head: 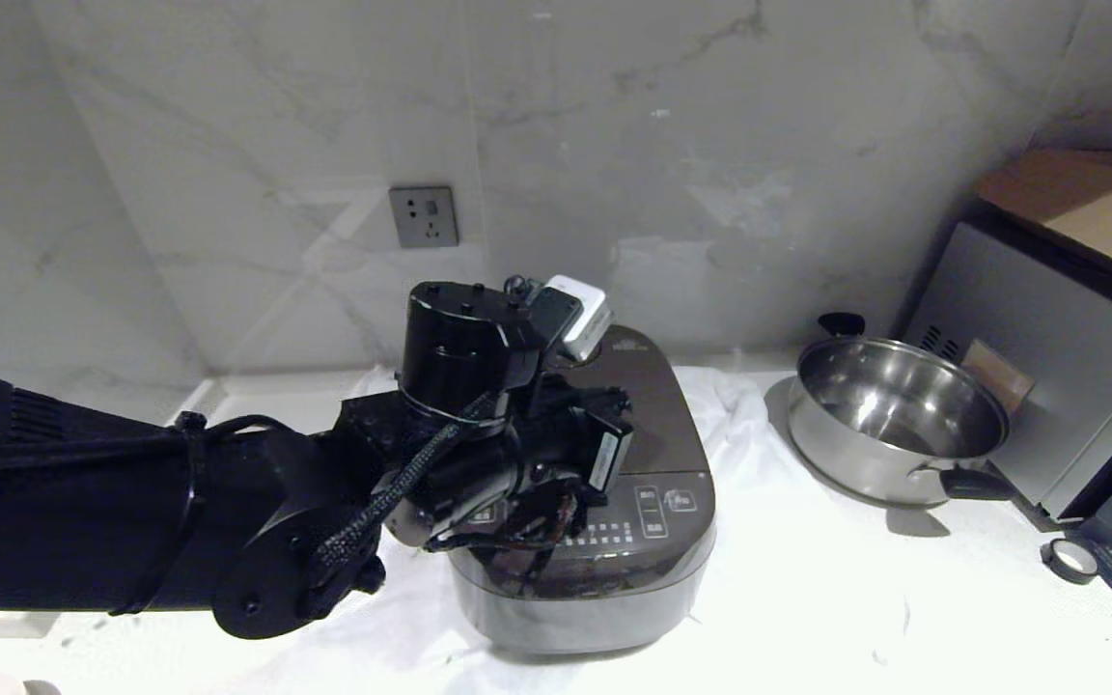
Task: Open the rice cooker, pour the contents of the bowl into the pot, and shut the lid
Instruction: Open the rice cooker
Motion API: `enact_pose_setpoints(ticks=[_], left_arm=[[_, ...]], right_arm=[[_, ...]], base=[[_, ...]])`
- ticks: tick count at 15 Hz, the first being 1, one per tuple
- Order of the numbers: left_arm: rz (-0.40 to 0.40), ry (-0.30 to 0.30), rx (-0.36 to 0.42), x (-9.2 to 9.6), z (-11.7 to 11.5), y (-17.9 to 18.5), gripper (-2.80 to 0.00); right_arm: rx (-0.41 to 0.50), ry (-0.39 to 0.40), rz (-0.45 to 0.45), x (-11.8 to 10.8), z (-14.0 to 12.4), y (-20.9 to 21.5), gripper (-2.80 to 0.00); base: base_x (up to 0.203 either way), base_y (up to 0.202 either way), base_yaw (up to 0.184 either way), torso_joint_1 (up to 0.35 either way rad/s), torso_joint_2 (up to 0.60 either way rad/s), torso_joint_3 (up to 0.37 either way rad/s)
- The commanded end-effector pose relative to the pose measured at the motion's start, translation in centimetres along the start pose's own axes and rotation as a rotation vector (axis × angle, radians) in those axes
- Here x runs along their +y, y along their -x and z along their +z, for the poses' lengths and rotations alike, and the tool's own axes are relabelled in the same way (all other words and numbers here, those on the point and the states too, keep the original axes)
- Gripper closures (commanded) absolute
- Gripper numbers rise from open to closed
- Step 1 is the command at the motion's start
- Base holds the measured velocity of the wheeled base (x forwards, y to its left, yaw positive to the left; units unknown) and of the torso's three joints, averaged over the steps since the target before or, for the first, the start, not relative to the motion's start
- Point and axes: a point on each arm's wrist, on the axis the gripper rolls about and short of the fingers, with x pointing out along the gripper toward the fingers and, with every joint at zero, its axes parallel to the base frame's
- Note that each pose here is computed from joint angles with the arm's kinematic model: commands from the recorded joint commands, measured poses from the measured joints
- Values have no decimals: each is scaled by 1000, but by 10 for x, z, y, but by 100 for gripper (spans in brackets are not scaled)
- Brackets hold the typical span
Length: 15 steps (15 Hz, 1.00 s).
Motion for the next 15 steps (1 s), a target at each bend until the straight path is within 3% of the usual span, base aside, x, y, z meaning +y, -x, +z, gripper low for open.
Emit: enact_pose_setpoints(ticks=[1,6,15], left_arm=[[20,-11,24,8,-8,-3,0],[18,-29,73,9,-22,3,0],[17,-34,93,8,-28,1,0]], right_arm=[[1,0,1,0,0,0,0],[1,0,1,0,0,0,0],[-1,0,1,0,0,0,0]], base=[[0,0,0,0,0,0],[0,0,0,0,0,0],[0,0,0,0,0,0]])
